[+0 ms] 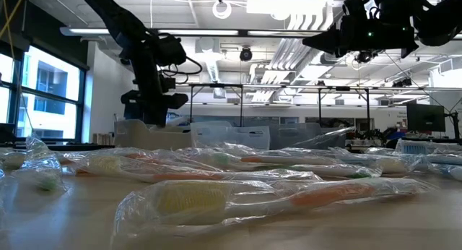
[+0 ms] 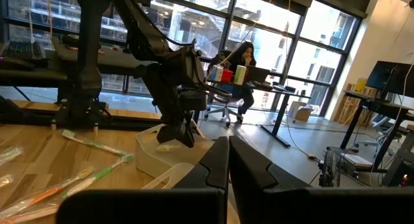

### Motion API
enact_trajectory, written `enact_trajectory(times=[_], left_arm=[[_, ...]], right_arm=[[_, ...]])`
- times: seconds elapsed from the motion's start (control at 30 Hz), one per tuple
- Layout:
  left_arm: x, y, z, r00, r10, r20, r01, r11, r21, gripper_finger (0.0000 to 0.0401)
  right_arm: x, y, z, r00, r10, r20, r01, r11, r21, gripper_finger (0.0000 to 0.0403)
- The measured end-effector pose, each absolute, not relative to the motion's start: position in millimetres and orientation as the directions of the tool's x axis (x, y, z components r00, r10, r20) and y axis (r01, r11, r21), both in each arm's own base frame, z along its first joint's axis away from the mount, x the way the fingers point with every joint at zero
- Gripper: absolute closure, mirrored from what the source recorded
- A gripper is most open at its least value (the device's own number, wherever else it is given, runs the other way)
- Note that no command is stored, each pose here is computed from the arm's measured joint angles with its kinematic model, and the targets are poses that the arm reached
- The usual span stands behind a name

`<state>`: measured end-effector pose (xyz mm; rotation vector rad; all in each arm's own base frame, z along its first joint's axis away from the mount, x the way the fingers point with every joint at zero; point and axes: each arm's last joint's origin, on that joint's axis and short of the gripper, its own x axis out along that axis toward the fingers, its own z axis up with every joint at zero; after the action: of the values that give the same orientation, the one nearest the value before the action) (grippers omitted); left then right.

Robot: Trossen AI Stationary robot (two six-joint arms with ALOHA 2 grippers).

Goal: Pick & Place Toothbrushes
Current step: Put the orange toothbrush into the white bin, then put the green toothbrush into the black bin

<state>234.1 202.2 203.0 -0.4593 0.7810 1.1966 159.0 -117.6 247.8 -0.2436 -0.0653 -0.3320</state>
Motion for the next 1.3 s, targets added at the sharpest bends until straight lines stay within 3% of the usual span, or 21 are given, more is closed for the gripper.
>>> enact_trajectory(times=[0.27, 0.57, 0.9, 1.3], left_arm=[[234, 202, 203, 0.159, 0.648, -0.745, -0.943, 0.323, 0.080, 0.0291], [233, 201, 205, 0.171, 0.635, -0.753, -0.928, 0.360, 0.093, 0.0290], [221, 179, 240, 0.264, 0.623, -0.736, -0.903, 0.428, 0.038, 0.0312], [195, 110, 267, 0.302, 0.415, -0.858, -0.865, 0.498, -0.063, 0.0333]], right_arm=[[159, -118, 248, 0.944, -0.315, 0.103, 0.330, 0.916, -0.226, 0.0398], [159, -118, 248, 0.944, -0.315, 0.103, 0.330, 0.916, -0.226, 0.0398], [159, -118, 248, 0.944, -0.314, 0.103, 0.330, 0.913, -0.239, 0.0398], [159, -118, 247, 0.944, -0.316, 0.099, 0.331, 0.911, -0.246, 0.0398]])
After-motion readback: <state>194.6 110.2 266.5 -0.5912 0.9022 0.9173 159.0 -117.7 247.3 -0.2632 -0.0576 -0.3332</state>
